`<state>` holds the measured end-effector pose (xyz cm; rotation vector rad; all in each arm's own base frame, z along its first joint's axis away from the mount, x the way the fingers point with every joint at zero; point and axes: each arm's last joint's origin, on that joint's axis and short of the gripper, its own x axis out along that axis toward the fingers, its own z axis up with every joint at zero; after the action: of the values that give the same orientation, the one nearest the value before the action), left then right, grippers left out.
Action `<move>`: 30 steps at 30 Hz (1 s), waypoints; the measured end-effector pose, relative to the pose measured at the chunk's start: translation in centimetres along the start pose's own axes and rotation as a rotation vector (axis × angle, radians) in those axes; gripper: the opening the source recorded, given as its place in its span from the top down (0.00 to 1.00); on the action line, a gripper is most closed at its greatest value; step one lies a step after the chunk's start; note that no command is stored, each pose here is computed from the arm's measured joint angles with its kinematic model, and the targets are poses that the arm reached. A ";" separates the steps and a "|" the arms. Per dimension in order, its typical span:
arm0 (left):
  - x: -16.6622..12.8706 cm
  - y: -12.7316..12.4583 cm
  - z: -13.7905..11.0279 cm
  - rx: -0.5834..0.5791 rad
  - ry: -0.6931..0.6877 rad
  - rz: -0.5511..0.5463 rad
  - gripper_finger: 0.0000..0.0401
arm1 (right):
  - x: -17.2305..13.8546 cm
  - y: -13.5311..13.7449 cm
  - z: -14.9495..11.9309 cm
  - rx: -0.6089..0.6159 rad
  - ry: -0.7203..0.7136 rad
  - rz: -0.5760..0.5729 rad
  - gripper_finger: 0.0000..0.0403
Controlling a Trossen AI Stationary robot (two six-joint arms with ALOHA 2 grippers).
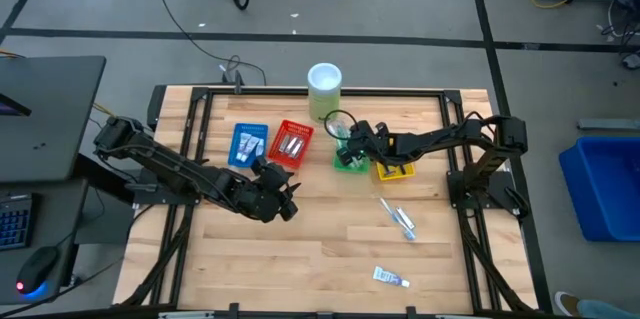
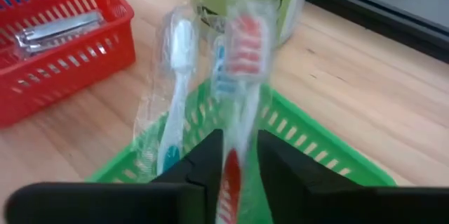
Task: Pick & Place Travel size toiletries
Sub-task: Put the orange toothbrush into the green basket, then put the white toothpaste into the blue basket
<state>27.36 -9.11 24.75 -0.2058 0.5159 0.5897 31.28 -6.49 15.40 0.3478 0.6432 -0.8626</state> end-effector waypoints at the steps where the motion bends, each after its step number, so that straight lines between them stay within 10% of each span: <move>1: 0.0 0.0 0.0 0.000 0.000 0.000 0.59 | 0.0 0.0 0.0 -0.006 0.000 0.000 0.73; 14: 0.0 0.1 0.0 0.005 0.000 0.008 0.59 | -4.7 0.6 2.3 -0.170 -0.034 0.083 0.48; 30: 0.0 0.1 0.0 0.015 -0.017 0.027 0.59 | -14.2 3.2 -2.5 -0.283 0.271 0.471 0.54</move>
<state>27.34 -8.98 24.76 -0.1799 0.5069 0.6137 26.09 5.17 22.83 0.3428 0.8792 -0.2699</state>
